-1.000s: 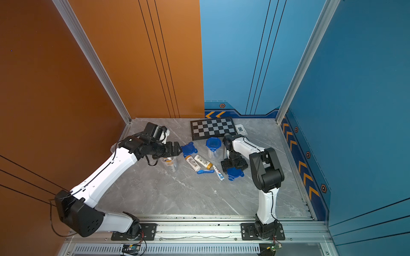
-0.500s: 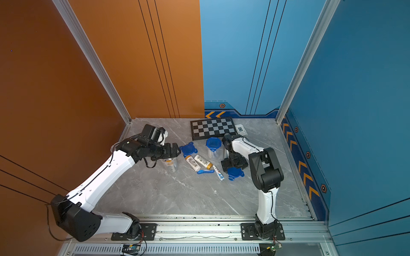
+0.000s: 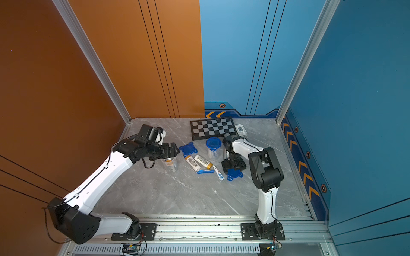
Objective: Pack away toiletry kits
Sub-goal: Pick up the lid from the center of the board, then close the lid on the container.
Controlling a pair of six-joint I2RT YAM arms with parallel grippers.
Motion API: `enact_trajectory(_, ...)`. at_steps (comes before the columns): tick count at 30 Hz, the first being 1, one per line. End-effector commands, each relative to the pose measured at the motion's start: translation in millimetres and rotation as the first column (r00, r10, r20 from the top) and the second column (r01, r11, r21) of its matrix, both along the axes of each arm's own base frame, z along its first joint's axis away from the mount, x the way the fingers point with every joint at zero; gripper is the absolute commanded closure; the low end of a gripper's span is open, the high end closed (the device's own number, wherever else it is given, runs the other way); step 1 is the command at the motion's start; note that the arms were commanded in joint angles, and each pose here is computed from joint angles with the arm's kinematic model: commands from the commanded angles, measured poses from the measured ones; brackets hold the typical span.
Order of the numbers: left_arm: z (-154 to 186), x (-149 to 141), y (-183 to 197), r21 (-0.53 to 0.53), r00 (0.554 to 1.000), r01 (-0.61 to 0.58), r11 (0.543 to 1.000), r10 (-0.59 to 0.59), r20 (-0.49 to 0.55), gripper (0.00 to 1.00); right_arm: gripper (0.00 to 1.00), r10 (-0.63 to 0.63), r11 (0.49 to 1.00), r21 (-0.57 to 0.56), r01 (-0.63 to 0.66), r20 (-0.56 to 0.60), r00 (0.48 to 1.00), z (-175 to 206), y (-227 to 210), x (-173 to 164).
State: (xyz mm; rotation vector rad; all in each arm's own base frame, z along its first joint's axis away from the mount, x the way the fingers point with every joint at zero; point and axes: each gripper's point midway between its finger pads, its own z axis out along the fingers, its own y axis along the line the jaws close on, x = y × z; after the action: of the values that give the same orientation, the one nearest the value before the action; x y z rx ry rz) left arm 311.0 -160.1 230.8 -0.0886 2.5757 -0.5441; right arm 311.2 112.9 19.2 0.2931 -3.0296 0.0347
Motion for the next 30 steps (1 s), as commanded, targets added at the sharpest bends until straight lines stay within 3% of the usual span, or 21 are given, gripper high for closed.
enact_trajectory(1,-1.2,-6.9,7.8,-0.004,1.0,-0.018,1.0,0.018,-0.007,0.02,0.2,0.022,1.0,-0.006,-0.022,0.035,0.999,5.7,-1.7,-3.1)
enact_trajectory(7,-17.3,-10.8,29.5,0.008,0.997,-0.066,0.998,0.067,-0.039,0.01,0.2,0.146,0.988,0.004,-0.152,0.253,0.956,87.6,26.9,9.9)
enact_trajectory(13,-30.5,-9.8,61.9,0.026,0.987,-0.149,0.988,0.151,-0.061,0.01,0.2,0.255,0.962,0.014,-0.274,0.323,0.912,145.9,67.2,-5.4)
enact_trajectory(19,-42.1,-9.9,102.4,0.05,0.956,-0.281,0.958,0.284,-0.077,0.02,0.2,0.348,0.911,0.081,-0.404,0.373,0.86,186.4,154.3,-12.5)
enact_trajectory(23,-47.0,-10.8,119.1,0.042,0.932,-0.351,0.936,0.353,-0.086,0.26,0.2,0.375,0.876,0.153,-0.458,0.382,0.844,196.7,221.2,-6.4)
enact_trajectory(27,-54.5,-11.6,130.2,0.036,0.91,-0.399,0.916,0.401,-0.109,0.68,0.2,0.378,0.855,0.217,-0.47,0.359,0.853,187.4,269.7,-2.2)
enact_trajectory(30,-61.7,-10.4,134.0,0.011,0.901,-0.42,0.908,0.418,-0.119,0.81,0.21,0.331,0.863,0.273,-0.425,0.329,0.884,175.9,284.6,-0.2)
